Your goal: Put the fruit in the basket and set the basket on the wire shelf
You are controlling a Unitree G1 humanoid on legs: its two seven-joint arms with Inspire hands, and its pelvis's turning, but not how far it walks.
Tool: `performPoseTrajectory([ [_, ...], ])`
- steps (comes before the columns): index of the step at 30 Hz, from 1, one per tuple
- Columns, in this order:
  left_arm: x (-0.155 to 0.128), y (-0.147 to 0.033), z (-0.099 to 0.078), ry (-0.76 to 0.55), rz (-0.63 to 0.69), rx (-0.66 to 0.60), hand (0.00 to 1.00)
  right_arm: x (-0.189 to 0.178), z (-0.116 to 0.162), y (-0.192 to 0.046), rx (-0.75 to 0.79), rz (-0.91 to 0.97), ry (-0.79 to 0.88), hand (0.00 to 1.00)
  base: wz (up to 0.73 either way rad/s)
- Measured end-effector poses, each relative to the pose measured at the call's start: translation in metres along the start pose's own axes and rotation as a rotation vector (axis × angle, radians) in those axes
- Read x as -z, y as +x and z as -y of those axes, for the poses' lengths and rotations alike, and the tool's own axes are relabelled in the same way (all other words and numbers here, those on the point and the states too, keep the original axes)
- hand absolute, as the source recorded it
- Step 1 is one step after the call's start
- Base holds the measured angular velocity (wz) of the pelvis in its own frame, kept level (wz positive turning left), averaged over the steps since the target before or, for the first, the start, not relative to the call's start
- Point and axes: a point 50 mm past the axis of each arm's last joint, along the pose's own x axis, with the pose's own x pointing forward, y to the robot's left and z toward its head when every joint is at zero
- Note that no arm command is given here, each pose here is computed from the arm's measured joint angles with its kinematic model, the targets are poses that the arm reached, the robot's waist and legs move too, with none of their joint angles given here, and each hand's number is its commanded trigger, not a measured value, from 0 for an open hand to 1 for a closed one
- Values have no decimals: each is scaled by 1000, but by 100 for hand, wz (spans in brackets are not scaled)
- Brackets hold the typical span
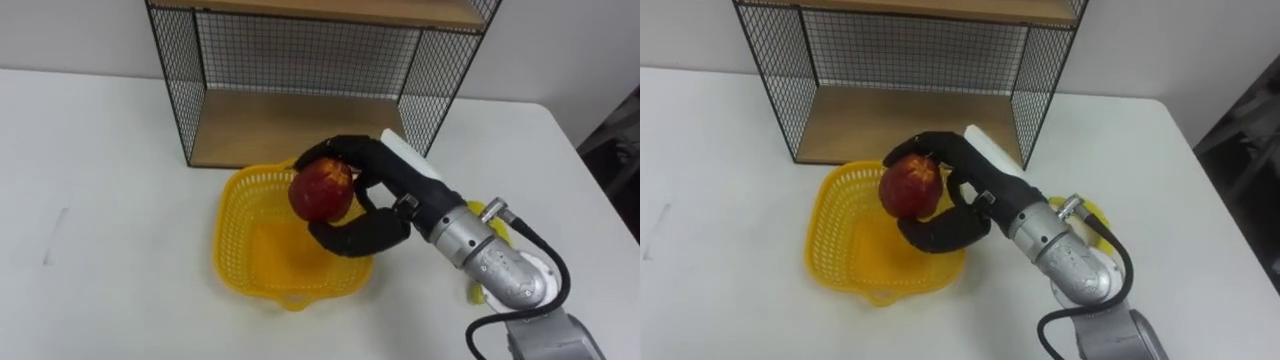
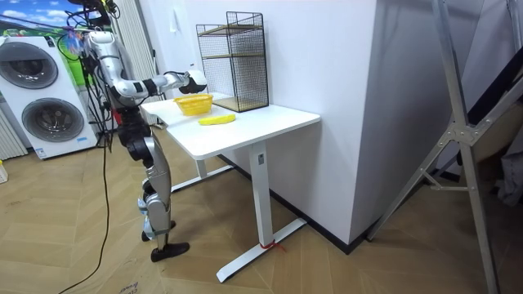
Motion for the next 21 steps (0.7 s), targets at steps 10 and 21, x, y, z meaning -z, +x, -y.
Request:
performPoseTrajectory([
  [10,-1,0,-2,0,-13,-10,0,3,-9,1,-65,-23,18,0,1],
  [21,-2,0,-1,7,-12,-36,0,12,-17,-6,-87,-62,50,0,0],
])
